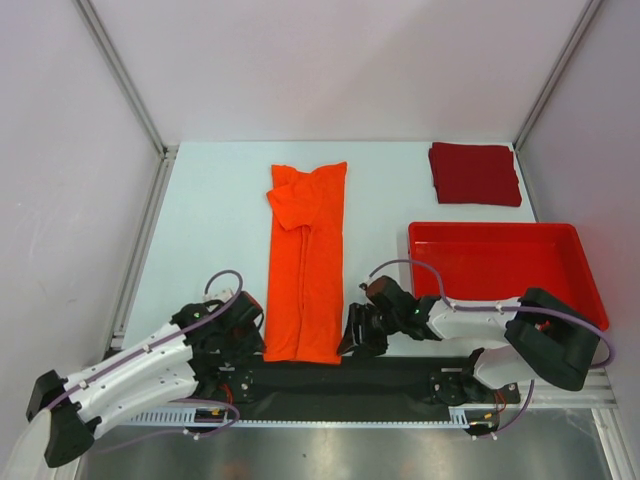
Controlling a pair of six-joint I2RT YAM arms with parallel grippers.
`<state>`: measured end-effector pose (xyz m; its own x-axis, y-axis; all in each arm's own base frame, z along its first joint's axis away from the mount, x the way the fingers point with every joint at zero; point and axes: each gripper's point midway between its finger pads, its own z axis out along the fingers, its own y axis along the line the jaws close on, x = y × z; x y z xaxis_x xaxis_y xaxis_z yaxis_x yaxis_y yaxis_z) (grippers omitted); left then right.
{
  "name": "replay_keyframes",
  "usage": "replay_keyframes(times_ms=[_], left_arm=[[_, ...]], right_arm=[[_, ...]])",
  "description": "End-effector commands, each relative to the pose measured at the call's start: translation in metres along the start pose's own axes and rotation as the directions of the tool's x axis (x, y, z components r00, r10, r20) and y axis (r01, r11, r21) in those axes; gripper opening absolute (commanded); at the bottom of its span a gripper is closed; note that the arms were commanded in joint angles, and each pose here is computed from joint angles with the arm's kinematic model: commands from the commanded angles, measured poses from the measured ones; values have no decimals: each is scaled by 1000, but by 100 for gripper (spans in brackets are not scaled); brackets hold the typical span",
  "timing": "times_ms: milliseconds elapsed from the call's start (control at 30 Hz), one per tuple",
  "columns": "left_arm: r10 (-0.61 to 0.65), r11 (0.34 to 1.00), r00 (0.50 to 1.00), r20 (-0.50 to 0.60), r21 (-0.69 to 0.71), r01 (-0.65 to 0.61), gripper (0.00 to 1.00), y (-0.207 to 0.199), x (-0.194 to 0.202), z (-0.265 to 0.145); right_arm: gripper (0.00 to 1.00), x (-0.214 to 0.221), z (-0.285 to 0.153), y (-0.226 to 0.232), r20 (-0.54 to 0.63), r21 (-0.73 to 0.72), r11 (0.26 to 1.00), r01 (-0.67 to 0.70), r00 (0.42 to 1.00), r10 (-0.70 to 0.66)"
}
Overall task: Fold and stack the t-shirts
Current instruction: Fold the tshirt
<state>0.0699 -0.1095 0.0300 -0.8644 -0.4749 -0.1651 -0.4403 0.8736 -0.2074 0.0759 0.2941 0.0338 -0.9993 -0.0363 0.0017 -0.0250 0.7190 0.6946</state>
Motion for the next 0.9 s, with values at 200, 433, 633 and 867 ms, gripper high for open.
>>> replay_keyframes(times_ms=[200,433,633,867], left_arm=[[59,998,997,57,-1,-59,56,-2,-10,5],[78,996,994,74,27,-80,58,-15,-15,7],[101,995,993,63,7,-102,56,-17,-15,16],[94,995,993,77,34,-96,54,-19,-17,24]], right_arm=[[49,-17,-1,27,134,-62,996,-67,988,75],[48,-19,4,19,142,-18,997,-72,987,74],[47,-22,10,4,137,77,997,-33,990,23],[43,-21,18,-6,133,99,995,-26,991,12]])
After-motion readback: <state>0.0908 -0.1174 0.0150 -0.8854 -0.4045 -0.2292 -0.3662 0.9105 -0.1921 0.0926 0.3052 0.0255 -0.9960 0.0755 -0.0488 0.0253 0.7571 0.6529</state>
